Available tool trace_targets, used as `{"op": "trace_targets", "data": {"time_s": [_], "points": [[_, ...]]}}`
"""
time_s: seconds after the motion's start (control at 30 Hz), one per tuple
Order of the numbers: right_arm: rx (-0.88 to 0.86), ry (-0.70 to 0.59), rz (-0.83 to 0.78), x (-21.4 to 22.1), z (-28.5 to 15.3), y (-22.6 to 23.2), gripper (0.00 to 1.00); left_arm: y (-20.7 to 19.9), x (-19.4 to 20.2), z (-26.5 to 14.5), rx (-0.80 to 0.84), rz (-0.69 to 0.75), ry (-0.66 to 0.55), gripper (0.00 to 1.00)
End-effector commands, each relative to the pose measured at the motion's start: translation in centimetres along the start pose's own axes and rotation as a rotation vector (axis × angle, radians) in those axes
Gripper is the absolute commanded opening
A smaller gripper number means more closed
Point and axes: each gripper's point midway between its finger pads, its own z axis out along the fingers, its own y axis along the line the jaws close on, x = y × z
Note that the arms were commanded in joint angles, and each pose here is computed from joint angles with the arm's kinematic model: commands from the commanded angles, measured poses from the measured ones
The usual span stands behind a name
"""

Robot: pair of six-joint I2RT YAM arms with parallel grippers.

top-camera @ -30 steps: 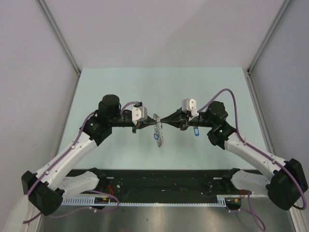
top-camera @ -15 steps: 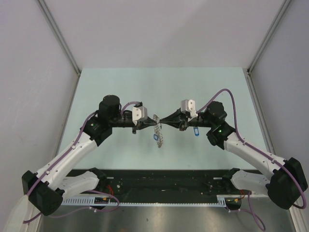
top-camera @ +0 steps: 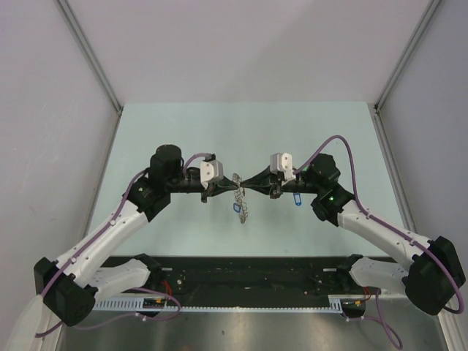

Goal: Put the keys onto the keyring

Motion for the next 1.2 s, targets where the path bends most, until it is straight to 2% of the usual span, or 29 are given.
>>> {"op": "trace_targets", "data": {"time_s": [0.0,0.33,0.83,1.1,1.17], "points": [[0.029,-0.005,-0.039,-1.0,0.3,-0.9,0.00,-0.2,-3.3,-0.2,0.017,0.083,-0.101,0.00],[0.043,0.016,-0.067,-1.4,-0.4,-0.6,0.00,1.2,-3.6,-0.3,-0.062,0.011,-0.087,0.00],[0.037,0.044,-0.061,-0.6,-0.5,-0.5,0.00,1.3,-5.0,-0.4,-0.075,-0.049,-0.149,0.00],[0.033,0.044,-0.066,-0.6,-0.5,-0.3,0.00,1.7,-4.4,-0.4,-0.099,-0.103,-0.139,0.00],[0.038,0.051,-0.062,-0.4,-0.5,-0.4,0.07,1.8,-4.9,-0.5,-0.103,-0.089,-0.158,0.00]]}}
